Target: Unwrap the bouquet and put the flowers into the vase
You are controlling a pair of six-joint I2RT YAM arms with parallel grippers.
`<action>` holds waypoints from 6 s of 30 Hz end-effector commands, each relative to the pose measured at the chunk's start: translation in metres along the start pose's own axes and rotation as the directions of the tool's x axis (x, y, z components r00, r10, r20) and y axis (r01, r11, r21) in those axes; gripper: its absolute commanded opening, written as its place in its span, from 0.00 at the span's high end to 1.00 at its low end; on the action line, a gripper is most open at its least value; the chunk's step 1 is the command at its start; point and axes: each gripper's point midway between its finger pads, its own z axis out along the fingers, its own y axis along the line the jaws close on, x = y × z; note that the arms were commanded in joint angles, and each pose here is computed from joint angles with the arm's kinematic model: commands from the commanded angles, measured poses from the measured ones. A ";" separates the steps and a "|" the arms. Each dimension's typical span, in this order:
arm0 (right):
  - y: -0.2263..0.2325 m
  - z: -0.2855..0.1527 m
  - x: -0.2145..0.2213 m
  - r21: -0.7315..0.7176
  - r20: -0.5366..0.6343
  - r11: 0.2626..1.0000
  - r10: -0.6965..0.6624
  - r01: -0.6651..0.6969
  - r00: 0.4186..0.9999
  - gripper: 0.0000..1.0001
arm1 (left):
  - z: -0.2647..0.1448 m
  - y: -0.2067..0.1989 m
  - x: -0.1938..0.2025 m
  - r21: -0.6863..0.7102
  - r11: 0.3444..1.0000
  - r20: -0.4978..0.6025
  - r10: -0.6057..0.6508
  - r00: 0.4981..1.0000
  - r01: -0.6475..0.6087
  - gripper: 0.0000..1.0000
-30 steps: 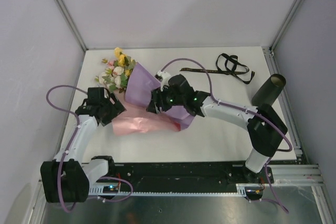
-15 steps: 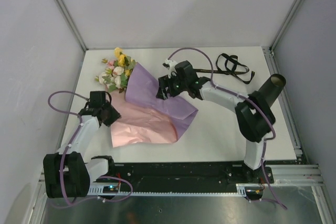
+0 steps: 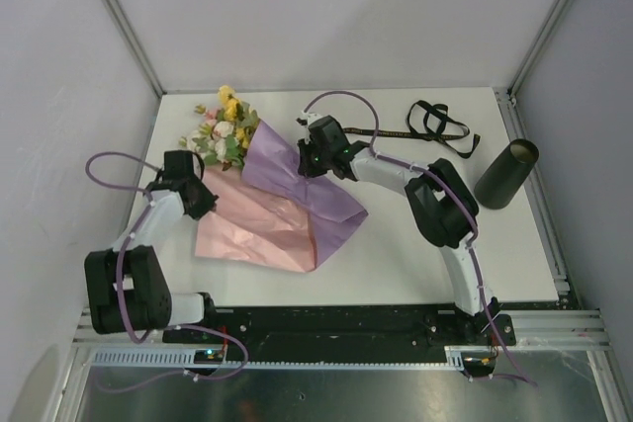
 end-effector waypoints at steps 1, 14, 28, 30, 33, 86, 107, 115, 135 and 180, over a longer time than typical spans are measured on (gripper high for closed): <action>-0.022 -0.011 -0.024 0.096 0.123 0.992 0.072 -0.084 0.990 0.96 | 0.003 -0.006 -0.044 -0.048 0.997 0.071 0.056 0.996 -0.052 1.00; -0.055 -0.028 -0.007 0.071 0.183 0.915 0.380 -0.398 0.907 0.99 | 0.019 0.070 -0.048 -0.361 0.932 0.003 -0.016 1.000 0.016 0.47; -0.017 -0.024 0.006 0.010 0.167 0.848 0.520 -0.529 0.837 0.99 | -0.077 -0.050 -0.083 0.104 0.992 0.203 0.050 0.978 -0.072 0.20; -0.012 -0.021 0.005 -0.052 0.155 0.821 0.568 -0.568 0.808 0.97 | -0.071 -0.068 -0.055 0.166 0.981 0.142 0.080 0.987 -0.103 0.20; -0.017 -0.031 -0.001 -0.040 0.186 0.819 0.568 -0.572 0.801 0.88 | -0.056 -0.083 -0.006 0.236 0.964 0.031 0.118 0.993 -0.122 0.19; -0.131 -0.158 0.029 0.665 0.228 0.688 0.185 -0.292 0.956 0.13 | 0.019 0.015 0.009 -0.087 0.983 -0.072 -0.167 0.983 0.161 0.15; 0.060 -0.100 -0.003 -0.397 0.050 0.918 0.026 -0.004 0.998 0.07 | -0.044 -0.040 -0.002 0.282 0.958 -0.035 0.070 0.997 -0.058 0.11; 0.061 -0.053 0.025 -0.477 -0.100 0.878 -0.007 -0.041 0.995 0.10 | -0.010 -0.025 0.007 0.150 0.987 -0.127 -0.030 0.991 0.049 0.10; 0.083 -0.079 0.080 -0.645 -0.248 0.763 -0.163 -0.038 0.955 0.16 | 0.038 -0.006 0.008 -0.043 0.993 -0.188 -0.119 0.975 0.113 0.09; 0.111 -0.192 0.101 -0.207 -0.061 0.974 0.083 -0.094 0.995 0.58 | -0.039 -0.051 -0.011 0.313 0.946 -0.038 0.105 0.994 -0.088 0.12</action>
